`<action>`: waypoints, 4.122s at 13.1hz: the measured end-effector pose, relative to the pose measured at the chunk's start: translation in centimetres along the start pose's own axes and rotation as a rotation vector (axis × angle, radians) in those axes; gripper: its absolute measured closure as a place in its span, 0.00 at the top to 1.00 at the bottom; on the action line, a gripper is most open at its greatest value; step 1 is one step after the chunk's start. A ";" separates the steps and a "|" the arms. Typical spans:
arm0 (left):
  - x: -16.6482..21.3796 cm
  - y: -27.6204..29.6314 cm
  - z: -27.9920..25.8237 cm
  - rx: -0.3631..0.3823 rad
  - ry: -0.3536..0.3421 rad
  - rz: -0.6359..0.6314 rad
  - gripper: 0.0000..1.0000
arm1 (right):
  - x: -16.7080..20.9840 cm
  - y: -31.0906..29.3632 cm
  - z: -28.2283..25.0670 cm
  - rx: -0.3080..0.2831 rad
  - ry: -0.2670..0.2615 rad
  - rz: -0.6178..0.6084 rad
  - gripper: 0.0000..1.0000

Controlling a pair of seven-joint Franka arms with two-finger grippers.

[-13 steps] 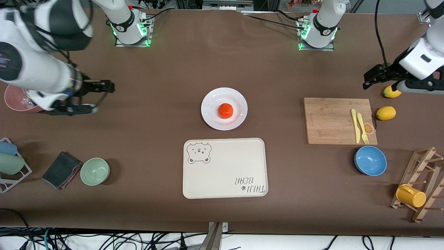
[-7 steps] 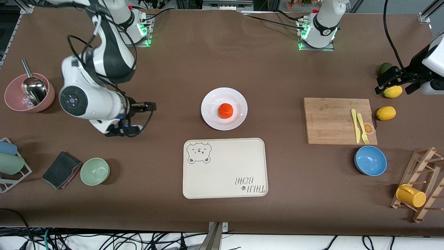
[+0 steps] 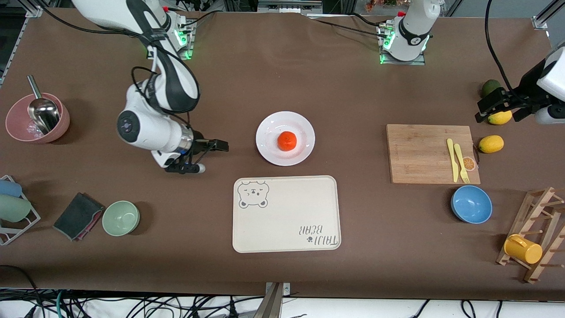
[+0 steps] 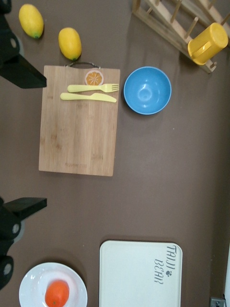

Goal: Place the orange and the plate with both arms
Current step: 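Reach the right gripper to the white plate's rim, then grip the plate rim with the right gripper and lift it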

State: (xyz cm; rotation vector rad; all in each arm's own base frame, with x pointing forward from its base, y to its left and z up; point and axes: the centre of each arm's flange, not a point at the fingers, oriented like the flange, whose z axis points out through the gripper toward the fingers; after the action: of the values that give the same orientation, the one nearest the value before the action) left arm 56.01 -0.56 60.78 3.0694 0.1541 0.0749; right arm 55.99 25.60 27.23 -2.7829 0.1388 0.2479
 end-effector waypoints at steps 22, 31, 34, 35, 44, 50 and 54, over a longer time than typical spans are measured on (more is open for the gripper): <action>0.9 -3.8 0.2 0.025 -0.007 -0.047 1.00 | -3.4 -1.9 13.2 0.364 -0.045 -0.021 1.00; 0.9 -3.8 0.1 0.025 -0.006 -0.047 1.00 | -3.1 -3.6 14.2 0.361 0.000 -0.098 0.51; 0.9 -3.8 0.1 0.025 -0.006 -0.047 1.00 | -2.8 -2.9 14.6 0.355 0.008 -0.143 0.34; 0.9 -3.8 0.1 0.025 -0.006 -0.047 1.00 | -2.8 -2.7 14.8 0.354 0.007 -0.145 0.20; 0.9 -3.7 0.1 0.025 -0.006 -0.047 1.00 | -2.6 -3.4 14.1 0.375 0.013 -0.160 0.10; 0.9 -3.4 0.1 0.025 -0.005 -0.042 1.00 | -1.4 -2.4 12.9 0.516 0.107 -0.064 0.06; 0.9 -3.4 0.0 0.024 -0.005 -0.040 1.00 | -0.7 -1.7 12.3 0.556 0.144 -0.034 0.05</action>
State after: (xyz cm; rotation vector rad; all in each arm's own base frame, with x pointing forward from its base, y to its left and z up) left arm 56.53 2.86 60.55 3.0890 0.2177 0.0644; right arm 53.59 31.48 16.54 -2.2443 0.1655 -0.0050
